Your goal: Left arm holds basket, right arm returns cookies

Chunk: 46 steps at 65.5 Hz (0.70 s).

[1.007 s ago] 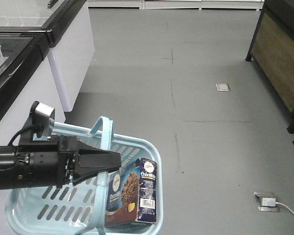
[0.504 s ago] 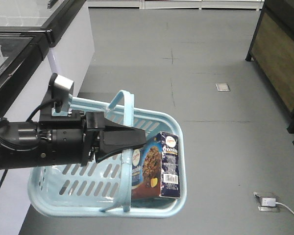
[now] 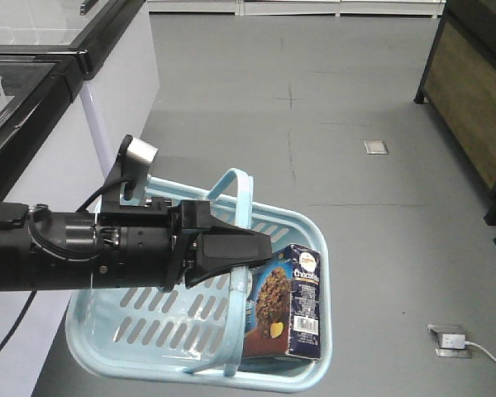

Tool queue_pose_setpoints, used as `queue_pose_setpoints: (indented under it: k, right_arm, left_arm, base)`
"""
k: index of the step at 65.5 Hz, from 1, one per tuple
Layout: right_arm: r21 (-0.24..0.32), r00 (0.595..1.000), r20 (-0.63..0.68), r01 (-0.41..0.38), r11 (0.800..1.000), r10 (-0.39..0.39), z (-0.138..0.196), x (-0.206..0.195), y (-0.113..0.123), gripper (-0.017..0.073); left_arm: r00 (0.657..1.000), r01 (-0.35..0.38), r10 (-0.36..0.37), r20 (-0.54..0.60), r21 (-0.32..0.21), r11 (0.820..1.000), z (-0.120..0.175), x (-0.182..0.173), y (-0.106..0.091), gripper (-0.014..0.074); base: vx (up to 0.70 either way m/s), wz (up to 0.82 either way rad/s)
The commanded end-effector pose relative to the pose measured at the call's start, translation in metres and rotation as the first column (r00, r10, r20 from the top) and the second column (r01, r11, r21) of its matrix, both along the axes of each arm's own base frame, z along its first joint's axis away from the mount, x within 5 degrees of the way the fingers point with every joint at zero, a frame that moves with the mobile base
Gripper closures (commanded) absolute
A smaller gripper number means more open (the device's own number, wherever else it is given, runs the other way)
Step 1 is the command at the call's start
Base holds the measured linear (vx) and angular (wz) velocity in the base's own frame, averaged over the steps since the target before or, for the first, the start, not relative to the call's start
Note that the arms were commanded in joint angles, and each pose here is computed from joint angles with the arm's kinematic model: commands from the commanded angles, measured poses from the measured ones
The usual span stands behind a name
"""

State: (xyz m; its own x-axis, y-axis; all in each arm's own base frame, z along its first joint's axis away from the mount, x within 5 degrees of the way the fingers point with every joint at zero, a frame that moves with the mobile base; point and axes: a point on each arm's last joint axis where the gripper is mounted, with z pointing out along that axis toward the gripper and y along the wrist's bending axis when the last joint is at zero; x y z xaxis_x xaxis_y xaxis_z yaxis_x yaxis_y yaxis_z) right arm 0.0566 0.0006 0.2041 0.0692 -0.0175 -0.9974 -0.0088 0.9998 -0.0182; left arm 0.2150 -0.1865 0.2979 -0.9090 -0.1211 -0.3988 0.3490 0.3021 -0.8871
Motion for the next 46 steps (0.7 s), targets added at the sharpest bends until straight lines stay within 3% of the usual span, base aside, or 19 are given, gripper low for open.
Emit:
queue_pose_setpoints:
  k: [1, 46]
  right_arm:
    - [-0.008, 0.997, 0.080, 0.002, 1.000, -0.001, 0.0061, -0.0016, 0.0000, 0.0566]
    - [-0.008, 0.997, 0.079, 0.002, 1.000, -0.001, 0.0061, -0.0015, 0.0000, 0.0566]
  left_arm:
    - [1.000, 0.008, -0.006, 0.016, -0.152, 0.988, 0.0300, -0.0039, -0.0019, 0.0601]
    - [0.999, 0.037, -0.035, 0.020, -0.159, 0.987, 0.0306, -0.0064, -0.0025, 0.0601]
  base:
    - [0.00, 0.00]
    - [0.00, 0.00]
